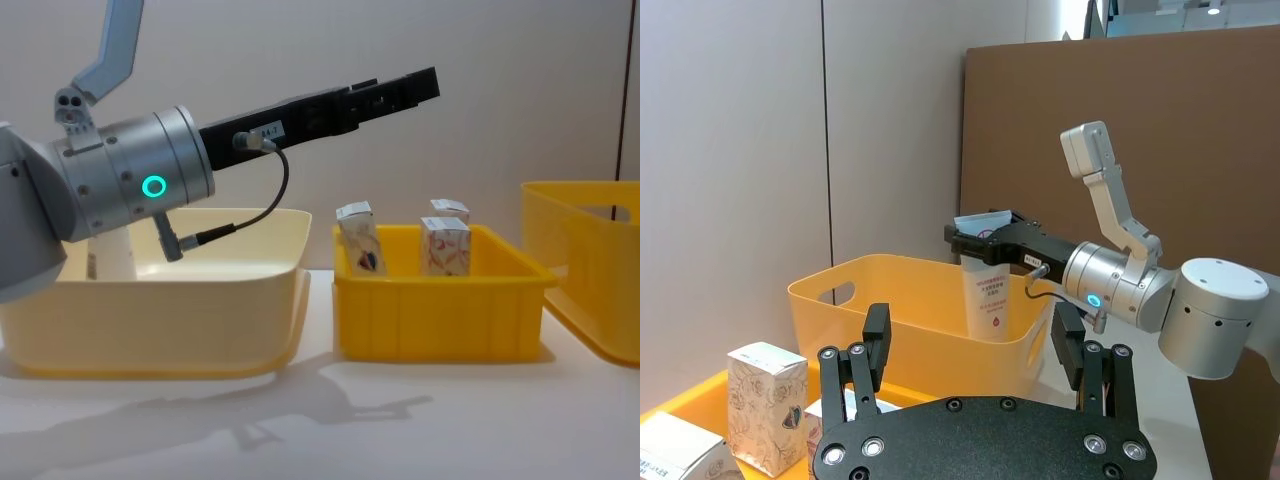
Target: Bimanual collaborative sorting of washing and personal care products
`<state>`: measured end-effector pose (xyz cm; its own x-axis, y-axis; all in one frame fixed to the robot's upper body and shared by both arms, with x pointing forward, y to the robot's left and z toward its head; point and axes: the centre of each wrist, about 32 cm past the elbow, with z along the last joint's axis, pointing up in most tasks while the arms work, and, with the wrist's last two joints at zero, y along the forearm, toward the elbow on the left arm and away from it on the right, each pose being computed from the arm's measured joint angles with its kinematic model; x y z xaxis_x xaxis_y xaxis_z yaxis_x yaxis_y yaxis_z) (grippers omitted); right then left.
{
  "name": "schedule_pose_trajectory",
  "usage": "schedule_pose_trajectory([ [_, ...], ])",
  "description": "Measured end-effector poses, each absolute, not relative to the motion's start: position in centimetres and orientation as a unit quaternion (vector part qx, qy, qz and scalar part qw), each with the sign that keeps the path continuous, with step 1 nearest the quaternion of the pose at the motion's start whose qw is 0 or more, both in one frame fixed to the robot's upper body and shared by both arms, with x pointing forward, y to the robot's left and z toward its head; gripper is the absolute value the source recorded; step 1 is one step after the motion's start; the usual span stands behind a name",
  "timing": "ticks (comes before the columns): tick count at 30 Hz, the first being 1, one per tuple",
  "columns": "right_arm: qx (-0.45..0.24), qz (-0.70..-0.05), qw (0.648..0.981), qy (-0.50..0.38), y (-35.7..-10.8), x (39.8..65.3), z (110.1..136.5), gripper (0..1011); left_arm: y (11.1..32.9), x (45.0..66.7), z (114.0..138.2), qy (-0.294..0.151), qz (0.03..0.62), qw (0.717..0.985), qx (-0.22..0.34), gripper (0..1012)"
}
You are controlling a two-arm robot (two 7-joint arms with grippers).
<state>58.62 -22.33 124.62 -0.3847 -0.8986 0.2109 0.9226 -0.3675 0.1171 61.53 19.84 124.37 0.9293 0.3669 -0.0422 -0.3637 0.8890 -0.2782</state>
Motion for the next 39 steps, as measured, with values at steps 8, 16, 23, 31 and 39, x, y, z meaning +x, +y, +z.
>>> schedule_pose_trajectory([
  [8, -0.047, -0.832, 0.544, -0.098, -22.38, 58.73, 124.88, 1004, 19.84, 61.53, 124.37, -0.006, 0.188, 0.972, -0.142, 1000],
  [16, -0.042, -0.836, 0.539, -0.093, -22.43, 58.79, 125.02, 1004, 19.84, 61.53, 124.37, -0.006, 0.188, 0.972, -0.142, 1000],
  [23, -0.04, -0.837, 0.538, -0.091, -22.44, 58.81, 125.1, 1004, 19.84, 61.53, 124.37, -0.006, 0.188, 0.972, -0.142, 1000],
  [31, -0.039, -0.838, 0.537, -0.089, -22.45, 58.83, 125.13, 1004, 19.84, 61.53, 124.37, -0.006, 0.188, 0.972, -0.142, 1000],
  [39, -0.038, -0.839, 0.536, -0.089, -22.46, 58.84, 125.16, 1004, 19.84, 61.53, 124.37, -0.006, 0.188, 0.972, -0.142, 1000],
])
